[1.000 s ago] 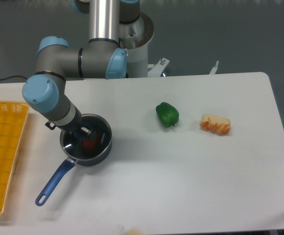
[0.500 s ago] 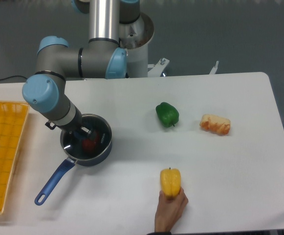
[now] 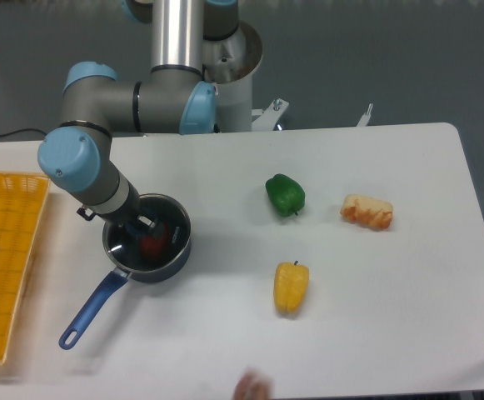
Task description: Close the pot lid
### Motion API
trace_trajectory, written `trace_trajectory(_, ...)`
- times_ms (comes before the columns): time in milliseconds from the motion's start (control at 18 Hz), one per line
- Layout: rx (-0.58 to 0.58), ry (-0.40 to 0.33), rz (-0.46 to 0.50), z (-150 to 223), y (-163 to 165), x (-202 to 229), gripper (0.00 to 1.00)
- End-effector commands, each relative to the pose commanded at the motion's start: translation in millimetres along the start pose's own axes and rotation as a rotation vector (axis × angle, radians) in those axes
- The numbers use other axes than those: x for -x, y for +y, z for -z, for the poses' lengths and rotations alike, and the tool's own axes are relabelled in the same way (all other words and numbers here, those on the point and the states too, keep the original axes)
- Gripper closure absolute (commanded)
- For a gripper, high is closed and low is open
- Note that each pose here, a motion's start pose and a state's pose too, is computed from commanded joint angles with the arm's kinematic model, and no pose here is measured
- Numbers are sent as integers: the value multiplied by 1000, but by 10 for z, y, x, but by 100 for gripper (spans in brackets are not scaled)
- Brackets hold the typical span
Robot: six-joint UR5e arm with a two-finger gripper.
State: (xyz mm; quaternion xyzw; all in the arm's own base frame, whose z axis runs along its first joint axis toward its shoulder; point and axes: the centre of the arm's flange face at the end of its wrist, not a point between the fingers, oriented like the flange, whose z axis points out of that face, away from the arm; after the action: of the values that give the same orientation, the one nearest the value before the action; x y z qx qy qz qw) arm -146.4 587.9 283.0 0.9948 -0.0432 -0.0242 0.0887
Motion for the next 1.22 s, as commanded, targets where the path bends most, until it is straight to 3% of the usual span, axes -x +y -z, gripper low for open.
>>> trace_trajectory(167,0,0,0,0,0,0,35)
trace_trajectory(222,0,0,-2,0,0,0,27)
trace_trajectory(389,2,-1,-2,-18,-12,6,23)
trace_trajectory(500,-3,2,-1,-3,-19,7,1)
trace_trajectory(1056,-43,23,32,115,-44,50,0)
trace_trajectory(1222,-98,32,52,339,-52,180,0)
